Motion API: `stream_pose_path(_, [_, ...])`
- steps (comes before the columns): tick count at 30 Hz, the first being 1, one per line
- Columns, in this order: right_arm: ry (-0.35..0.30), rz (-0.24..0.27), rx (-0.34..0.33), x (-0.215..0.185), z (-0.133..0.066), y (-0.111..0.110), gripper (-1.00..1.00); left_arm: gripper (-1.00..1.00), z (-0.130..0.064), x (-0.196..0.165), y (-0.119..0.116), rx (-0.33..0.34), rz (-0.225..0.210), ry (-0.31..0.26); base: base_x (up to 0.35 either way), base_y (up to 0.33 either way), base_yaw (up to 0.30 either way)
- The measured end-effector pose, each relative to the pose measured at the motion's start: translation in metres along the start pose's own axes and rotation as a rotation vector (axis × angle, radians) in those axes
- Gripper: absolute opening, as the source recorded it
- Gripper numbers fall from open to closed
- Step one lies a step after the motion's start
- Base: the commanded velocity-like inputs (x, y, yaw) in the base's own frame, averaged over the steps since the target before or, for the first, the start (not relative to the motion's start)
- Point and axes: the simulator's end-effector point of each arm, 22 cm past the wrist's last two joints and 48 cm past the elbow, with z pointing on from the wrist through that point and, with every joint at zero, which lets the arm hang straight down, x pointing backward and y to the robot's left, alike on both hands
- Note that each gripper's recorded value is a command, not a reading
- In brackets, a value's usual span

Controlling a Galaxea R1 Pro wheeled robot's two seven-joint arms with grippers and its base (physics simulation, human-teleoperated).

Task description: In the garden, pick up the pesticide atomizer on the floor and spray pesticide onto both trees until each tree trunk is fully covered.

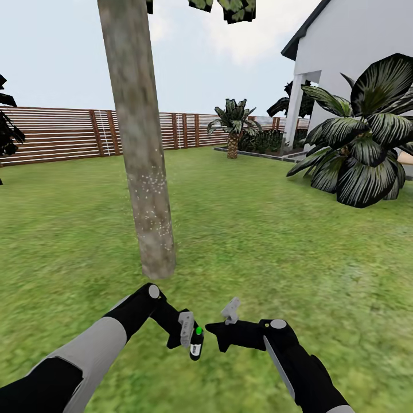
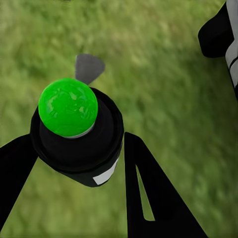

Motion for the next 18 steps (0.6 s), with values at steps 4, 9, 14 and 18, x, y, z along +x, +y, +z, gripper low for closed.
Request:
stream_pose_path(4, [0.000, 0.000, 0.000, 0.000, 0.000, 0.000, -1.00, -1.00, 0.000, -0.011, 0.001, -0.006, -0.009, -0.046, 0.000, 0.000, 0.000])
stream_pose_path(9, [0.001, 0.000, 0.000, 0.000, 0.000, 0.000, -1.00, -1.00, -0.002, -0.022, 0.004, -0.016, -0.011, -0.085, 0.000, 0.000, 0.000])
stream_pose_path(14, [0.000, 0.000, 0.000, 0.000, 0.000, 0.000, -1.00, -1.00, -0.002, -0.021, 0.004, -0.016, -0.012, -0.084, 0.000, 0.000, 0.000])
stream_pose_path(18, [0.001, 0.000, 0.001, 0.000, 0.000, 0.000, -1.00, -1.00, -0.003, -0.018, 0.004, -0.017, -0.015, -0.079, 0.000, 0.000, 0.000])
